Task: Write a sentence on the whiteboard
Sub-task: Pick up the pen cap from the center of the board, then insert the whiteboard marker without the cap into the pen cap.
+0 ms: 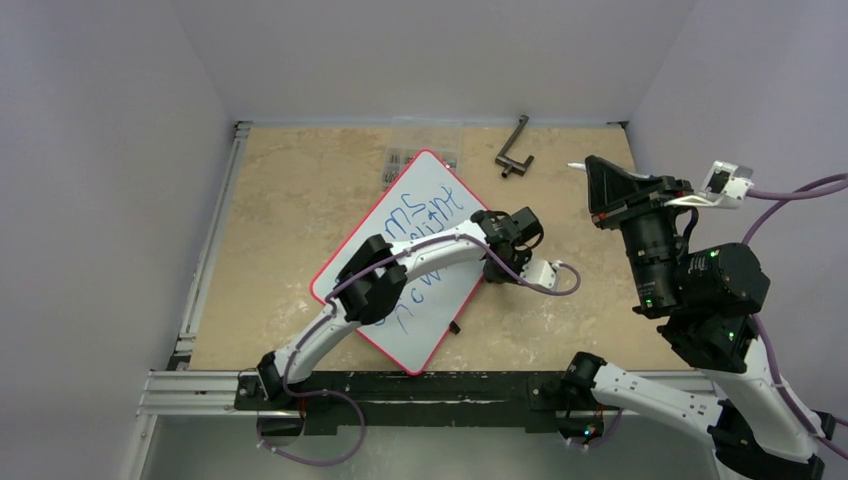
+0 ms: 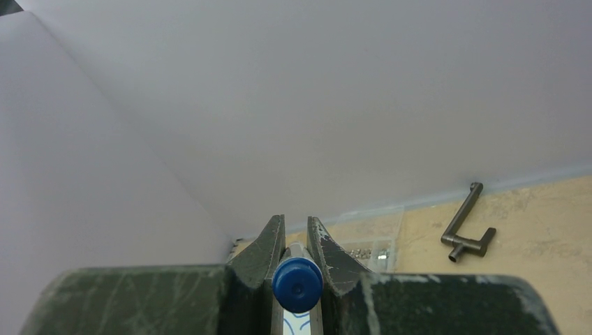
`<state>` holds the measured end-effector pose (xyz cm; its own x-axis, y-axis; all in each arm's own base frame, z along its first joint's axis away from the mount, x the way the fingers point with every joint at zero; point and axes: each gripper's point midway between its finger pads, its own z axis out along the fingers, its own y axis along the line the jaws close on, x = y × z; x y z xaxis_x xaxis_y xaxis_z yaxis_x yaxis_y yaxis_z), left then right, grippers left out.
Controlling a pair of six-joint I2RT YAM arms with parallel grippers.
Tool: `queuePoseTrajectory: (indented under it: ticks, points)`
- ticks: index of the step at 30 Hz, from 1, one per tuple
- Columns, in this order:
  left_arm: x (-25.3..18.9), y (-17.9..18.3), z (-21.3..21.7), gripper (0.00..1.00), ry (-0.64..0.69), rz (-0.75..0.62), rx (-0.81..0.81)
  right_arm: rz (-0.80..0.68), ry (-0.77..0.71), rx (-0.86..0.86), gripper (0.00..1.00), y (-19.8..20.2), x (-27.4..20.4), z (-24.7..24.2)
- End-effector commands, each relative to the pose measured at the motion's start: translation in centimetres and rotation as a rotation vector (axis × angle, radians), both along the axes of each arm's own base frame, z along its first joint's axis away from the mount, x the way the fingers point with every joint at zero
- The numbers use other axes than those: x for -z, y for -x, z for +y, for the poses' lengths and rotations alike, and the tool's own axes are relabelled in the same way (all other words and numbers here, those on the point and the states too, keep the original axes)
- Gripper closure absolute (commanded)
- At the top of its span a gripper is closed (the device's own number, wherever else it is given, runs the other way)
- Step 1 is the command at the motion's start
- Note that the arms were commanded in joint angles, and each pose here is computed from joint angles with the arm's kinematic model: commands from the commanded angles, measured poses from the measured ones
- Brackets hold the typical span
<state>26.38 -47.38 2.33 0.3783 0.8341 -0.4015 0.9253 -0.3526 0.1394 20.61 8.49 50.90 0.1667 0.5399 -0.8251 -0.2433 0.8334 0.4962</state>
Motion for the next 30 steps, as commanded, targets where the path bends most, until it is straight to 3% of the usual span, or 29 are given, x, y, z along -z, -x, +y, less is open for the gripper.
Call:
queuePoseTrajectory:
  ticks: [1,9,17,24,30]
  points:
    - [-0.5,-0.2,0.0,1.00,0.005,0.020,-0.002,-0.011,-0.016,-0.017,1.00,0.3,-0.4,0.0]
    - [-8.7,2.3,-3.6,1.00,0.278,0.082,0.022,-0.010,-0.013,0.032,1.00,0.4,-0.9,-1.3]
    - [-17.5,5.2,-4.5,1.00,0.508,0.161,0.049,-0.030,-0.009,0.085,1.00,1.1,-2.3,-3.3]
    - [-24.3,8.2,-1.9,1.00,0.643,0.202,0.092,-0.060,0.006,0.057,1.00,1.7,-3.7,-3.3]
    - [-28.1,9.6,2.9,1.00,0.707,0.247,0.065,-0.082,0.080,-0.083,1.00,2.0,-4.1,-0.3]
